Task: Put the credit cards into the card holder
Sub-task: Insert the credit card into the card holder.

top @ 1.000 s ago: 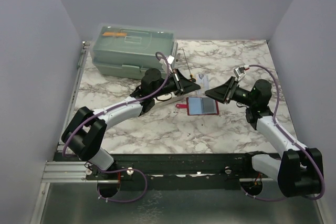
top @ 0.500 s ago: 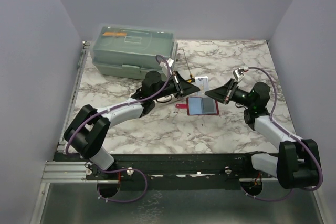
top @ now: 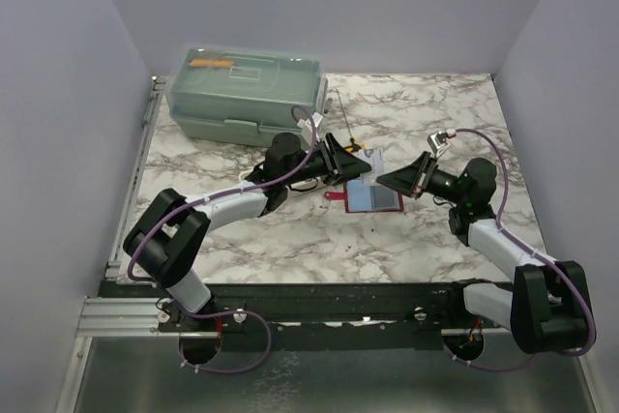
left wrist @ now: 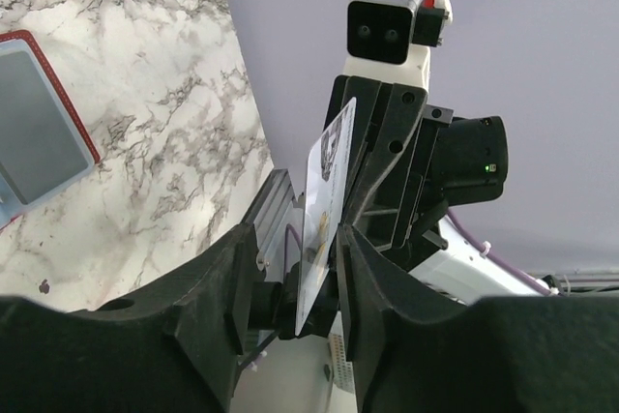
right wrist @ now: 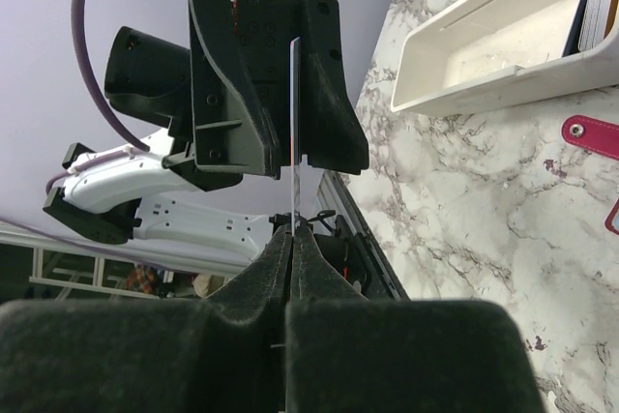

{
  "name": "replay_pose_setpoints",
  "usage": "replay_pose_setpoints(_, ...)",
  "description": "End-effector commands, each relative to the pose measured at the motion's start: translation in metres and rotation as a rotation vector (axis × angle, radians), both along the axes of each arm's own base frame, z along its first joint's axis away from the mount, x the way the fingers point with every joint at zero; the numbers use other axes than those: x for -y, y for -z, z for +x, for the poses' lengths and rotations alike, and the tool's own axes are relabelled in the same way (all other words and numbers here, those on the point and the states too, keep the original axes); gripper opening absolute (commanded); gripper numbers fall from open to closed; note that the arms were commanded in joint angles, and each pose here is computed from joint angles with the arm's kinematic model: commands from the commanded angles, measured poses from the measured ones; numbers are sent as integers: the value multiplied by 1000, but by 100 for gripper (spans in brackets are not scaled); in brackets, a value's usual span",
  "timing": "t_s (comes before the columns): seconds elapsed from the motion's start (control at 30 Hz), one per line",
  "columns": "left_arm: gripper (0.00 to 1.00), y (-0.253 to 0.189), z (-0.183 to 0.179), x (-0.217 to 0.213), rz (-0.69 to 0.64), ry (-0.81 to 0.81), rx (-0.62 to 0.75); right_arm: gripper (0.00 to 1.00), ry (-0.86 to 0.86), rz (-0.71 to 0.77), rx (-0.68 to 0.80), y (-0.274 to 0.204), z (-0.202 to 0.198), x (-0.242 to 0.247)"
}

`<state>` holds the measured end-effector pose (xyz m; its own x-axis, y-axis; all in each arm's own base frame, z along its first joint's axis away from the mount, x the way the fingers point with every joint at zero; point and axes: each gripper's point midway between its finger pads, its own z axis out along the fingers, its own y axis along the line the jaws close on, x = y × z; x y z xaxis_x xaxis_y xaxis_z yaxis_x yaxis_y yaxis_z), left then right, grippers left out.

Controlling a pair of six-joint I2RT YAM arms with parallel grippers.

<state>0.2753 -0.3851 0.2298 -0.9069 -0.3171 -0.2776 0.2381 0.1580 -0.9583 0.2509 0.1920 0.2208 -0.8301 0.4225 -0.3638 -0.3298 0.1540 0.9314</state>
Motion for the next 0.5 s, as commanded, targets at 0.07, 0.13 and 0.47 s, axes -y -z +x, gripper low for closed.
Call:
replay_pose_setpoints(0.07, 46, -7, -2, -3, -4, -3, 17, 0, -30, -21, 49, -4, -4, -2)
replay_pose_setpoints(0.13, 49, 2, 1, -5, 29, -20, -12, 0, -5, -74, 5, 8, 1, 2)
replay_pose_setpoints(0.47, 51, 97, -1, -13, 544, -31, -84, 0, -18, -568, -305, 111, 13, 47)
